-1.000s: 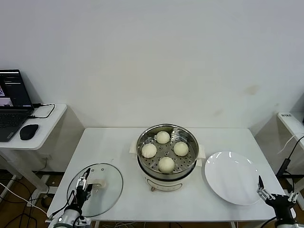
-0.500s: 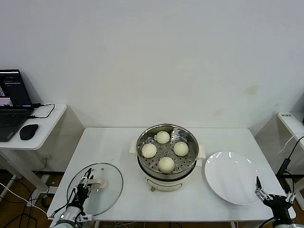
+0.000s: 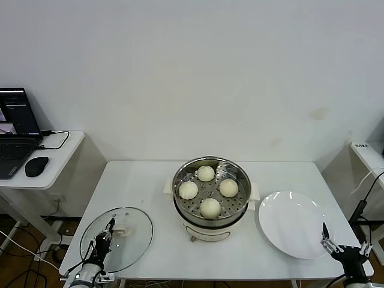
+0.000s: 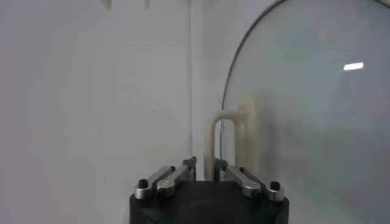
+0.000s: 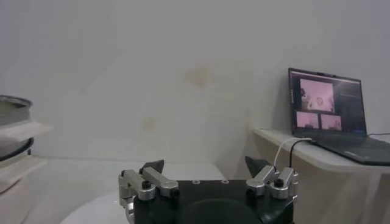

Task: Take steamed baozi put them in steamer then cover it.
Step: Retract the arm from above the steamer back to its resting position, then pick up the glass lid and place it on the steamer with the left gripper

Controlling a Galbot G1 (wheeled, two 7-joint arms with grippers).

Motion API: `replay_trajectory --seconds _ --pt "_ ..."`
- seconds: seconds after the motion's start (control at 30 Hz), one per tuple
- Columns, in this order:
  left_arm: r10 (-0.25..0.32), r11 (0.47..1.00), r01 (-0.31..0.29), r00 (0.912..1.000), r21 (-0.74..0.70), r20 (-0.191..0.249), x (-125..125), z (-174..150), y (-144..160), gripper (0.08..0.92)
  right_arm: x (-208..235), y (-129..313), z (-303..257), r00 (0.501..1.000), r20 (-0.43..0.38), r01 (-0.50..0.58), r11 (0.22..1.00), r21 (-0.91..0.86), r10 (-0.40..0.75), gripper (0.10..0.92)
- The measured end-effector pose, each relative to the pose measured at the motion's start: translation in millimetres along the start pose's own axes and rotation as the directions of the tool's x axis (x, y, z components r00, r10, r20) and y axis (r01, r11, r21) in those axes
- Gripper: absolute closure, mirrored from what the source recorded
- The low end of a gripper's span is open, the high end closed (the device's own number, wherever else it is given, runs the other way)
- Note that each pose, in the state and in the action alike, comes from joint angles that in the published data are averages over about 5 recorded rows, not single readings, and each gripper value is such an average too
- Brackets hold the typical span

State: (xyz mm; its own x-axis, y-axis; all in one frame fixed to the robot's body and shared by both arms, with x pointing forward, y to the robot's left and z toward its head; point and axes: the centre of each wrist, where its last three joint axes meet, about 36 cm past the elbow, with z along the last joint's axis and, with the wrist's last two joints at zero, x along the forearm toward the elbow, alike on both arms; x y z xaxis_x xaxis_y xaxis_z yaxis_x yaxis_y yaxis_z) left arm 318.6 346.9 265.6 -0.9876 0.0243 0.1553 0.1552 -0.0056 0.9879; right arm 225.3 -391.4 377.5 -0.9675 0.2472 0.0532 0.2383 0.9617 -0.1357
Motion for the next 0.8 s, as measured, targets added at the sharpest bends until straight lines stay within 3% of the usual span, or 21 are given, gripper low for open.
replay_trajectory --seconds 0.37,0.63,0.8 --pt "-0.116 0.993 0.116 0.9930 -0.014 -0.022 8 10 34 0.859 0 5 -6 1.000 0.013 0.020 1.000 0.007 -0.020 0.200" --pt "-0.205 0.979 0.204 0.9768 -0.019 -0.062 5 18 102 0.859 2 11 -7 0.999 0.021 0.045 0.999 0.022 -0.045 0.200" --pt "-0.244 0.970 0.244 0.9681 0.000 -0.057 4 10 149 0.859 4 16 -6 0.998 0.026 0.061 0.998 0.034 -0.062 0.200"
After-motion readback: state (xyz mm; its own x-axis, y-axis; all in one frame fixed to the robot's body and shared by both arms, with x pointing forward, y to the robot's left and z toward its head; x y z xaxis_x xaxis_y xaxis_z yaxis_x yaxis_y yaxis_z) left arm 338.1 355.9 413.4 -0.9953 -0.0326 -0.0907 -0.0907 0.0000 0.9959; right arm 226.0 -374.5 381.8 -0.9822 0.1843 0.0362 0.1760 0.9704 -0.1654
